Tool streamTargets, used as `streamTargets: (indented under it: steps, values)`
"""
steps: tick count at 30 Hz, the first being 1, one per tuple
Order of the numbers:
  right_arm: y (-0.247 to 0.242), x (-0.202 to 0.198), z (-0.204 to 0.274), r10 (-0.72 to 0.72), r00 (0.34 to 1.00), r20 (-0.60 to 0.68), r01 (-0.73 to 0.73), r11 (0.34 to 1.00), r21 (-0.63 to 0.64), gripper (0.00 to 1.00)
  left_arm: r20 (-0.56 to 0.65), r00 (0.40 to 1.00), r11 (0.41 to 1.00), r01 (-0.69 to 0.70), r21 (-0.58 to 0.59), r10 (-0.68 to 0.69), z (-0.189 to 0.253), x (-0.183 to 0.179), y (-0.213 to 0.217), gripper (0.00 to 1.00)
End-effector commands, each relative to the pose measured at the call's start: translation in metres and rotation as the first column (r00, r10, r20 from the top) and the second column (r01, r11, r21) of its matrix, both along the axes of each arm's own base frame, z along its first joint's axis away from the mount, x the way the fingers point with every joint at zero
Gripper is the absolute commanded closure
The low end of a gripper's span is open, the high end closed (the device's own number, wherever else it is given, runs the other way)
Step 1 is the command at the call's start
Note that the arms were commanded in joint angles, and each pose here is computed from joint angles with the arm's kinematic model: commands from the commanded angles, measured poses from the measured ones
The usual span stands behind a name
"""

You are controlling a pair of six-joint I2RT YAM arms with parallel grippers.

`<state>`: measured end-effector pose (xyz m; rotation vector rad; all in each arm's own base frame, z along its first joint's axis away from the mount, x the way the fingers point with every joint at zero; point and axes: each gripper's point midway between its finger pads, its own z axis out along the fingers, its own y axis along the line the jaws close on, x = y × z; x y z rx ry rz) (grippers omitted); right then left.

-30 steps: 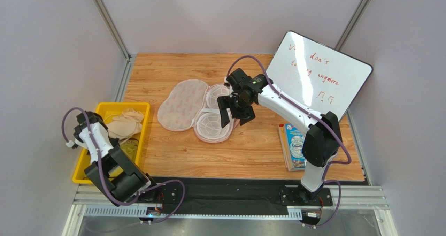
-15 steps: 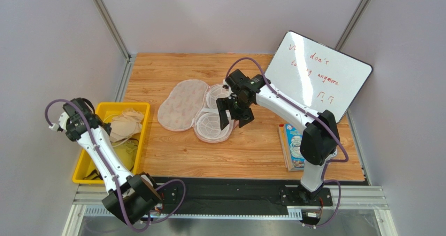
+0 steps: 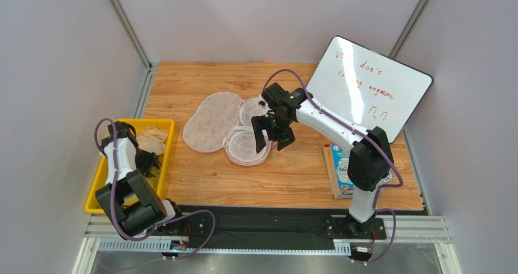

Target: Place the bra in the laundry bag and zip it closed

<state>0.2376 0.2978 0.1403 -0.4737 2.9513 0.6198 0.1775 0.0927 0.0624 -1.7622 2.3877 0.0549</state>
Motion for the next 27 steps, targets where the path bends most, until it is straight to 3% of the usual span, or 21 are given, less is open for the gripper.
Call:
streamTargets:
  steps: [1,14,19,27]
  values:
    - [-0.004,-0.005,0.010,0.019,0.999,0.028,-0.020,1.000,0.015,0.14,0.040,0.999,0.995,-0.005,0.096,0.001,0.007,0.014,0.022,0.55]
    - [0.000,-0.004,0.009,0.020,1.000,0.015,-0.020,0.999,0.026,0.14,-0.015,0.994,0.979,-0.100,0.176,0.104,0.014,-0.016,0.026,0.50]
    - [0.000,-0.005,0.010,0.020,1.000,0.019,-0.020,0.999,0.028,0.14,-0.034,0.993,0.982,-0.106,0.158,0.113,0.005,-0.015,0.025,0.50]
    - [-0.001,-0.005,0.008,0.020,1.000,0.014,-0.020,0.999,0.030,0.14,-0.038,0.998,0.989,-0.053,0.135,0.059,-0.013,-0.002,0.029,0.57]
